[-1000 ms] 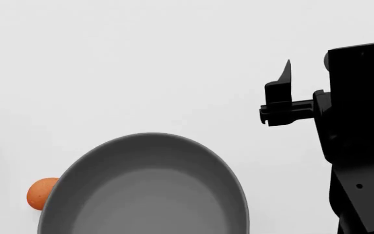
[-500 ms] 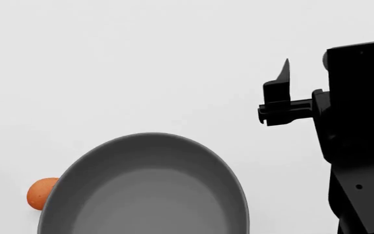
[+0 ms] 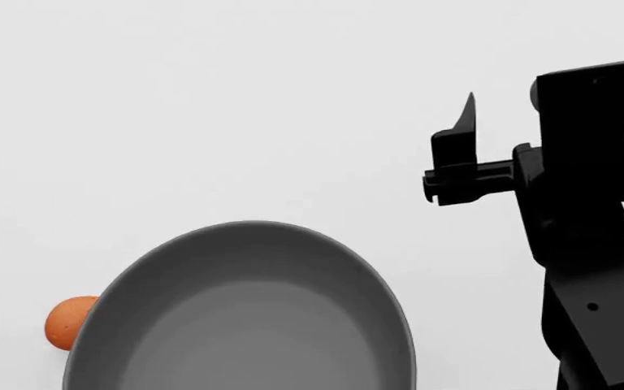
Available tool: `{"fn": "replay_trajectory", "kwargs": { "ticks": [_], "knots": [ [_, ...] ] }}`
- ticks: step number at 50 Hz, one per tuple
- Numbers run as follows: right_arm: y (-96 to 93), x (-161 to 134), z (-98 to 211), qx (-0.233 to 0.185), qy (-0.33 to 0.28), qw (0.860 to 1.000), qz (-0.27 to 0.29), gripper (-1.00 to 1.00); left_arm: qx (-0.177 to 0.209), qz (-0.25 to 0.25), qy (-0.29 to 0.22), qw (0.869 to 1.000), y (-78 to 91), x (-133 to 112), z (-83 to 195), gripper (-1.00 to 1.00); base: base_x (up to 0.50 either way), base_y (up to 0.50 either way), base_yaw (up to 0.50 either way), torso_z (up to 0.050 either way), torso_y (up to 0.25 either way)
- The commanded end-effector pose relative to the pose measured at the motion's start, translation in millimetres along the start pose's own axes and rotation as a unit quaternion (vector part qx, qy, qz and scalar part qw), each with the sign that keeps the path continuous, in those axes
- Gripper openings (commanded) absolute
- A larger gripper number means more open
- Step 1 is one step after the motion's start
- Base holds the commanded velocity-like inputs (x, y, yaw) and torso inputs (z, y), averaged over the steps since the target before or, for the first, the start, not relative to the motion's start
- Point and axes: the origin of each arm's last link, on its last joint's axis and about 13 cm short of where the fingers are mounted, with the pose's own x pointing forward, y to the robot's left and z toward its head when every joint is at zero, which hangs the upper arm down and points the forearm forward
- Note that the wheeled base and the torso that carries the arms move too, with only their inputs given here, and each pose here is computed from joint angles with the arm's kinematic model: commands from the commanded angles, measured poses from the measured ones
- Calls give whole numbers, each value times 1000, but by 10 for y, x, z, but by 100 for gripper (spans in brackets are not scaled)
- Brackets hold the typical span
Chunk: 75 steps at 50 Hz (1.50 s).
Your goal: Place the eggs and milk next to the bowl.
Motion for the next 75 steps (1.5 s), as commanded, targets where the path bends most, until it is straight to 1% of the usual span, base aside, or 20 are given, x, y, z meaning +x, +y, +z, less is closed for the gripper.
{"fn": "replay_trajectory", "kwargs": {
  "ticks": [1, 6, 15, 23, 52, 71, 75],
  "knots": [
    [-1, 6, 15, 12, -8, 1000, 7, 100, 3, -34, -5, 999, -107, -36, 13, -100, 0, 0, 0, 0, 0],
    [-9, -11, 11, 13, -8, 1000, 6, 100, 8, -46, 5, 999, -142, -6, -17, -100, 0, 0, 0, 0, 0],
    [-17, -10, -24, 16, -6, 1000, 4, 100, 12, -61, 20, 998, -146, 90, -54, -100, 0, 0, 0, 0, 0],
    [-32, -28, -25, 17, -6, 1000, 2, 100, 14, -69, 23, 997, -152, 153, -58, -100, 0, 0, 0, 0, 0],
    [-28, -10, -13, 15, -6, 1000, 1, 100, 6, -90, 40, 995, -220, 114, -200, -100, 0, 0, 0, 0, 0],
    [-32, -33, -16, 17, -7, 1000, 0, 100, 11, -114, 42, 992, -305, 130, -218, -100, 0, 0, 0, 0, 0],
    [-34, -31, -25, 18, -6, 1000, 0, 100, 11, -120, 42, 992, -262, 157, -269, -100, 0, 0, -1, 0, 0]
  ]
}}
